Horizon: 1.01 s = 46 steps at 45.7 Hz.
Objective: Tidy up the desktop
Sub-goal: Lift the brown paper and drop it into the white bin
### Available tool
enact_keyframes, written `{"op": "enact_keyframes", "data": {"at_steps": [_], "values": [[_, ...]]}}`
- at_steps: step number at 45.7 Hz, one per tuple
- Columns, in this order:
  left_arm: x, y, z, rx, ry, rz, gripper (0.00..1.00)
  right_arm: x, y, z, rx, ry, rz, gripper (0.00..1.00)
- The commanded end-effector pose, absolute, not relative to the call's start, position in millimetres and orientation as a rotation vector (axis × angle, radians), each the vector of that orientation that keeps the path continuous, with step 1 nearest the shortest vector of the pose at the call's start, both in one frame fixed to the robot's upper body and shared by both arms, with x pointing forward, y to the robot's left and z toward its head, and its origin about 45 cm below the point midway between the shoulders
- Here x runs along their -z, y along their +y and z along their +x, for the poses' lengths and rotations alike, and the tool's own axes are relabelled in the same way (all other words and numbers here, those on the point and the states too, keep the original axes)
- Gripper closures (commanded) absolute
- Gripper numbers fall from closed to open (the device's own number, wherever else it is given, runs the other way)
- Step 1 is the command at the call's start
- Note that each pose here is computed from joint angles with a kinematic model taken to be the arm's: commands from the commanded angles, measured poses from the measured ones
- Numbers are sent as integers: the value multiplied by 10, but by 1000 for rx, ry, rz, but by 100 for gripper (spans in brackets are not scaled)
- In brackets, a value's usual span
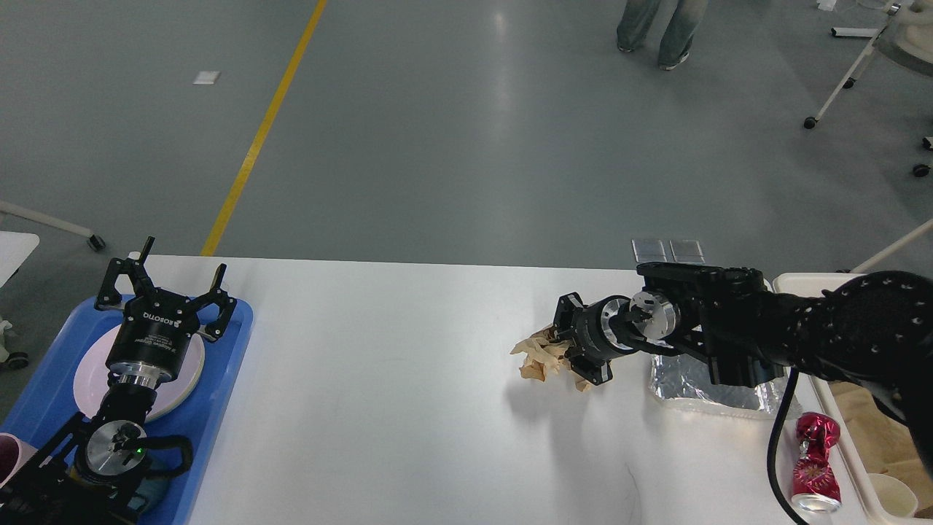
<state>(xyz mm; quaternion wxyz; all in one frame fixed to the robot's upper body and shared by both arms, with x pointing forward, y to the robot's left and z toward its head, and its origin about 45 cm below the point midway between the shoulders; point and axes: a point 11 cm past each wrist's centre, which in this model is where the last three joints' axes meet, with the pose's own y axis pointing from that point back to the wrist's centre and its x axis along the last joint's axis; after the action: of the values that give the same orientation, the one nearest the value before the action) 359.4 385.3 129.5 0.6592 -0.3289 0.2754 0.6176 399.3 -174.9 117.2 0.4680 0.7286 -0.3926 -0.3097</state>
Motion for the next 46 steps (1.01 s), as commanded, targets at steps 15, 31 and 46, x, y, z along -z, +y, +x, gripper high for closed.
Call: {"op": "enact_keyframes", "data": {"at_steps": [15,31,46], "values": [[-1295,3852,3595,-1397,624,-744,4,-2336,-1791,3990,294,-665,1676,100],[-1294,3853,3595,-1399,624,-743,4,-3547,-2494,3834,79,-477,1518,100],[-1292,3856,3593,-1399,623,-745,4,-4262,-2878,3691,8,-512,1628,100]]}}
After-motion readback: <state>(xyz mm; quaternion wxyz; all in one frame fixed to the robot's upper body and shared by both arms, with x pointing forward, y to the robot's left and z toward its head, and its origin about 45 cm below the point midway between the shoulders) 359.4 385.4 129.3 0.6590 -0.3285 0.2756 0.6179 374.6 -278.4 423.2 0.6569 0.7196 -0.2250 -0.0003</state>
